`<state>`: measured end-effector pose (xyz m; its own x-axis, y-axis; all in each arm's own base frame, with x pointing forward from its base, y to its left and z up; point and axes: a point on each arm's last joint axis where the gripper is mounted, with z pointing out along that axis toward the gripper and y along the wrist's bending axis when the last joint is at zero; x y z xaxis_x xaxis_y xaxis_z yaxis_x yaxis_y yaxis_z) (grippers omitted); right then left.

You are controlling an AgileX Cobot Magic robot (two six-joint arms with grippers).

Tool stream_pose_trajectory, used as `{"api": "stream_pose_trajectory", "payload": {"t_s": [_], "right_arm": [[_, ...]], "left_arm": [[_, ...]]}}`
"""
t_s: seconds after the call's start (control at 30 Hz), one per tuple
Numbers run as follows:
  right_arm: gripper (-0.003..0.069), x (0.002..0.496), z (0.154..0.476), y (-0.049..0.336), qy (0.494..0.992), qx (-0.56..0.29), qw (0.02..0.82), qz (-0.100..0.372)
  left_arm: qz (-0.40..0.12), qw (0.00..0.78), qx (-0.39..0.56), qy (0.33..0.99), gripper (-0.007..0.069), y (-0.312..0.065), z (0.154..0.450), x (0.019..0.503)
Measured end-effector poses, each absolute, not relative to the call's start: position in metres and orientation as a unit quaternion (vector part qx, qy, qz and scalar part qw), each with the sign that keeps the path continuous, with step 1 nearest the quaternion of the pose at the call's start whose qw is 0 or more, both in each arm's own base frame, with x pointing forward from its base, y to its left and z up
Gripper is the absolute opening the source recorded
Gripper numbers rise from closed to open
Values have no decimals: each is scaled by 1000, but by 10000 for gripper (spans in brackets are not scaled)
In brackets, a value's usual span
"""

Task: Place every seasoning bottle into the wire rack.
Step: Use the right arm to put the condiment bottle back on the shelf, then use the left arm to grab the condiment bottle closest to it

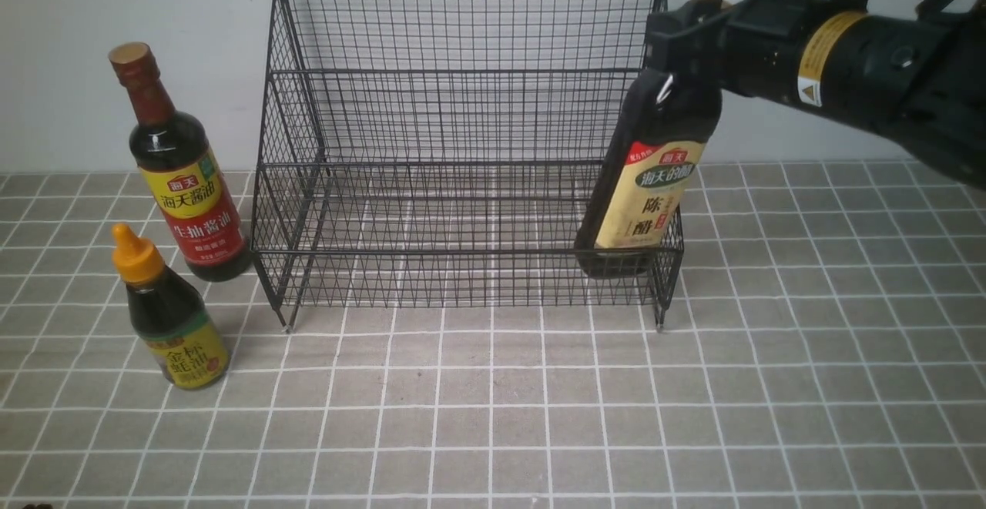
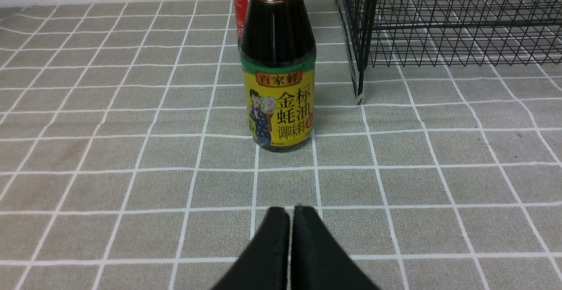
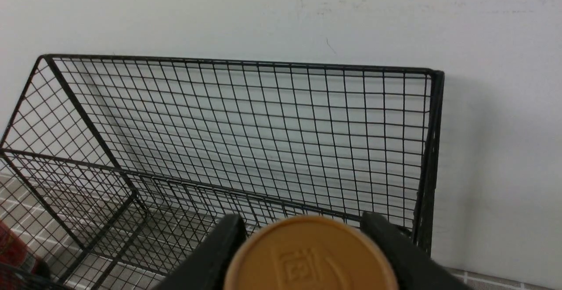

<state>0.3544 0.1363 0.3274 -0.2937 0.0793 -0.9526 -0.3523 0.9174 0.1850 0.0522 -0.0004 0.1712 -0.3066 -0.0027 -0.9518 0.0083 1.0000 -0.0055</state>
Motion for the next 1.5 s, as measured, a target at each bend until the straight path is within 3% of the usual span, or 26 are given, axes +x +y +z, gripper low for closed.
{"api": "stream_pose_trajectory", "payload": {"t_s": [0.2, 0.3, 1.13, 1.23, 1.5], "right_arm": [[429, 352, 337, 141, 769, -104, 602, 191], [448, 352, 337, 141, 769, -105, 601, 190], [443, 347, 350, 147, 739, -91, 614, 261], [395, 341, 358, 141, 744, -104, 621, 225], [25, 296, 393, 82, 806, -57, 588, -26]], "left_arm": [[-5, 589, 2, 808, -7, 0, 171, 52], [-5, 589, 2, 808, -7, 0, 171, 52], [-5, 589, 2, 808, -7, 0, 171, 52], [-5, 589, 2, 808, -7, 0, 171, 52], [-5, 589, 2, 808, -7, 0, 171, 52]]}}
